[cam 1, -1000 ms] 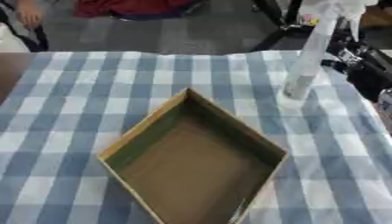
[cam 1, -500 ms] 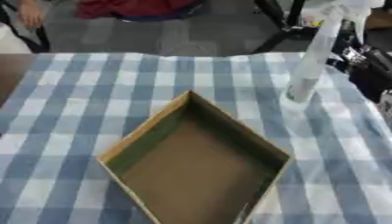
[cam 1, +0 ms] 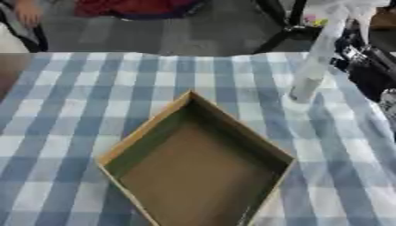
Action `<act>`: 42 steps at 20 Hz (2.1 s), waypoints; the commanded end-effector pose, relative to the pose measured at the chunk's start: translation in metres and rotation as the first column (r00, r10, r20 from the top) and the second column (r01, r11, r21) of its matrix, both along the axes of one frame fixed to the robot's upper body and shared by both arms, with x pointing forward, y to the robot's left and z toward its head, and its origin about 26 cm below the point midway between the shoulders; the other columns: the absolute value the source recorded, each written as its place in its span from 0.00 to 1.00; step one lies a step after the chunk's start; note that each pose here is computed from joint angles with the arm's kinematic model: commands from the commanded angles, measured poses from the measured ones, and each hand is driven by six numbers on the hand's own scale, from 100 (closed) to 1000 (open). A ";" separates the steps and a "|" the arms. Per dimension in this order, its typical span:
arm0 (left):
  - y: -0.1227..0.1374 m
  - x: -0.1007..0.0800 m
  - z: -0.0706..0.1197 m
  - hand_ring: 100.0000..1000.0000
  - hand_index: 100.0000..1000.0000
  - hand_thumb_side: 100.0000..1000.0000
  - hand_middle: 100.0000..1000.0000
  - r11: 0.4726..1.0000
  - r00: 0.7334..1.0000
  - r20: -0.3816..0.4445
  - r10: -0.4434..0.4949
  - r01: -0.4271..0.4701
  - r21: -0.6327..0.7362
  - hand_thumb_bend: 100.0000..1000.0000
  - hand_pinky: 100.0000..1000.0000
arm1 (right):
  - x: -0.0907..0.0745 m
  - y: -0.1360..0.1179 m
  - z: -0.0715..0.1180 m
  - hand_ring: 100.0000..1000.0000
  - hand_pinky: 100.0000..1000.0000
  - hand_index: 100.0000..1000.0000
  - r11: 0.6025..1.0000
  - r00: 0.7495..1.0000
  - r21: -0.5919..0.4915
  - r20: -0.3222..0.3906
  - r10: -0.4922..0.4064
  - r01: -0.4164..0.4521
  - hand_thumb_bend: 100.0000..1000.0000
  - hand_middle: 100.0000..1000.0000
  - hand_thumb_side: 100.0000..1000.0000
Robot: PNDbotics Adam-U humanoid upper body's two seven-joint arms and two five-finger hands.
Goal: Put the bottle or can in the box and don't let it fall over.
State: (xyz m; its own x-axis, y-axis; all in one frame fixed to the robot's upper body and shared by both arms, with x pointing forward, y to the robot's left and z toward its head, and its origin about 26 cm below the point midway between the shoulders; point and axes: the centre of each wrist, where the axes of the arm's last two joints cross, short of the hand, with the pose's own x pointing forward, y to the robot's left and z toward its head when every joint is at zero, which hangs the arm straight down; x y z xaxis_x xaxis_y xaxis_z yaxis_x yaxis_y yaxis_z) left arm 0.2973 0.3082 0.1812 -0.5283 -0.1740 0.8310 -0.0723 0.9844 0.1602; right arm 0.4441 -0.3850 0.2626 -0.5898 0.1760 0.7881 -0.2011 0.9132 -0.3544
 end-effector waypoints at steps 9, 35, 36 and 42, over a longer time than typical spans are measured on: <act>-0.001 -0.002 0.010 0.61 0.92 0.53 0.75 1.000 0.999 0.032 -0.011 0.010 0.020 0.07 1.00 | -0.007 -0.003 0.027 1.00 0.87 1.00 1.000 0.998 -0.022 0.064 0.010 -0.009 0.00 1.00 0.46; -0.001 -0.002 0.012 0.60 0.92 0.55 0.75 1.000 0.999 0.036 -0.018 0.017 0.021 0.06 1.00 | -0.006 0.003 0.030 1.00 0.87 0.97 0.998 0.997 -0.064 0.075 0.033 -0.028 0.00 1.00 0.39; -0.001 -0.002 0.012 0.60 0.92 0.55 0.75 1.000 0.999 0.036 -0.018 0.017 0.021 0.06 1.00 | -0.006 0.003 0.029 1.00 0.87 0.97 0.997 0.997 -0.068 0.074 0.034 -0.028 0.00 1.00 0.39; -0.001 -0.002 0.012 0.60 0.92 0.55 0.75 1.000 0.999 0.036 -0.017 0.017 0.020 0.05 1.00 | -0.006 0.005 0.024 1.00 0.87 0.96 0.993 0.996 -0.105 0.068 0.052 -0.045 0.00 1.00 0.36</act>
